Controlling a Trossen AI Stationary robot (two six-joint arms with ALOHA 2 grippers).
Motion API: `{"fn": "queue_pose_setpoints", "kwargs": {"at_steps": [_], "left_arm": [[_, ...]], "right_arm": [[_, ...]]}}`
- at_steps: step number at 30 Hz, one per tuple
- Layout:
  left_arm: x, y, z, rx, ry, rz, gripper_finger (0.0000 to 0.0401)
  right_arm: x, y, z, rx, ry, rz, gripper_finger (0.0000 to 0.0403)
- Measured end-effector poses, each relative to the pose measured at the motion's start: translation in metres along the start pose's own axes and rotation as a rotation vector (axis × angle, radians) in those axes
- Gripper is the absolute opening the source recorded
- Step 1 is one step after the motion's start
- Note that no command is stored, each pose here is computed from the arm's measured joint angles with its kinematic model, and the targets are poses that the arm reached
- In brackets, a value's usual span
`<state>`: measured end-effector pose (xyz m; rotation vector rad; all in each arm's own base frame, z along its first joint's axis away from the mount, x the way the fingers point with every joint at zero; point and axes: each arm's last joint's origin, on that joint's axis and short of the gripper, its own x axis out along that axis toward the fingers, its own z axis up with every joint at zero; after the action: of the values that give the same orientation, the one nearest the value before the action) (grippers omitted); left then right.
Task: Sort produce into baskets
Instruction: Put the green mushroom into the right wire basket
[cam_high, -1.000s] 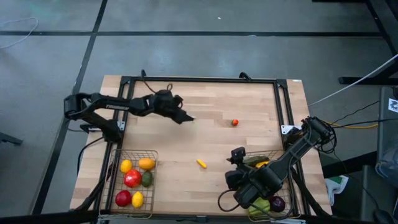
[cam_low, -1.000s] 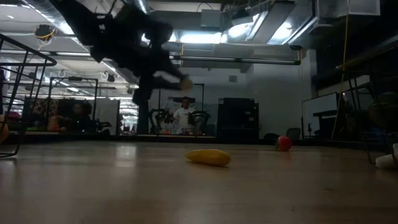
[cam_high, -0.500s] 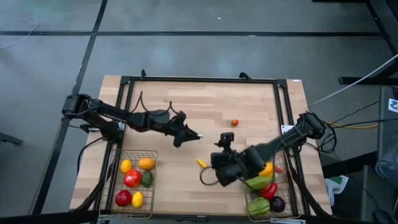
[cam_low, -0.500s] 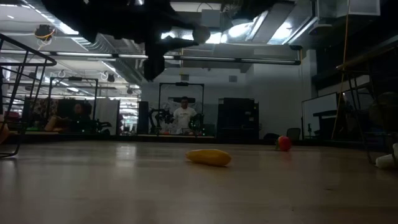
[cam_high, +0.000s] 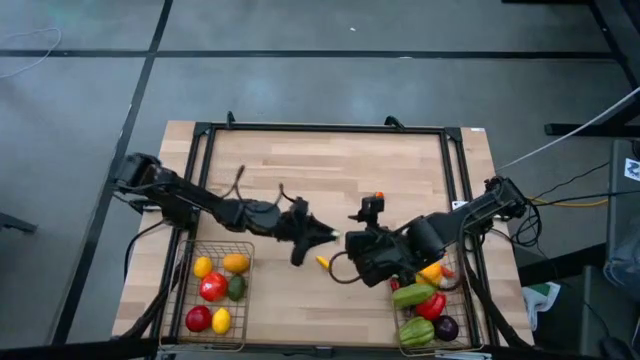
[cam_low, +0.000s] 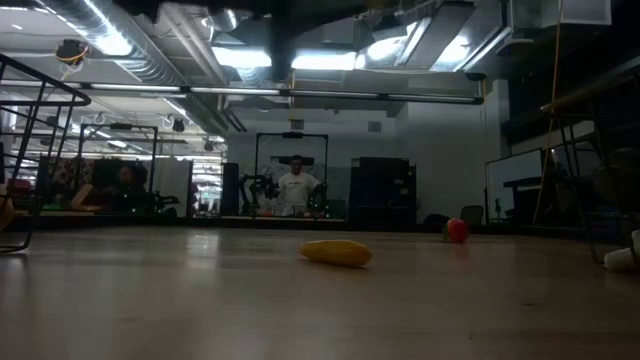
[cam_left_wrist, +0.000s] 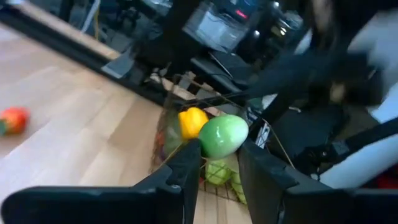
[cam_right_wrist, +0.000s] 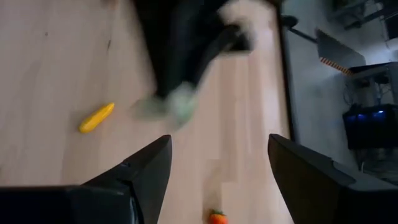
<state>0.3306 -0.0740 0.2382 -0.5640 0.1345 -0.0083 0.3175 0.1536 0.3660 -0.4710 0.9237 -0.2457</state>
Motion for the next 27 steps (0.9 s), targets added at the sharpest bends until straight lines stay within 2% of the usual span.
{"fn": "queue_pose_setpoints", "kwargs": {"at_steps": [9,15,21,27], "left_arm": [[0.086,-0.025,-0.003,0.161,-0.025,-0.030,0.0100],[0.135,-0.031,-0.013,0.224,-0.051,-0.048,0.0100],[0.167,-0.028,-0.039,0.297,-0.008,-0.092,0.0100],[0.178,-0.019,-0.061,0.366,0.041,-0.082,0.0111]], "right_arm": [[-0.061,-0.050,0.004,0.043,-0.023,-0.027,0.0264],[-0.081,-0.066,0.005,0.081,-0.079,-0.008,0.0264],[-0.083,-0.069,0.004,0.068,-0.085,-0.014,0.0264],[-0.082,-0.068,0.004,0.062,-0.079,0.002,0.0264]]}}
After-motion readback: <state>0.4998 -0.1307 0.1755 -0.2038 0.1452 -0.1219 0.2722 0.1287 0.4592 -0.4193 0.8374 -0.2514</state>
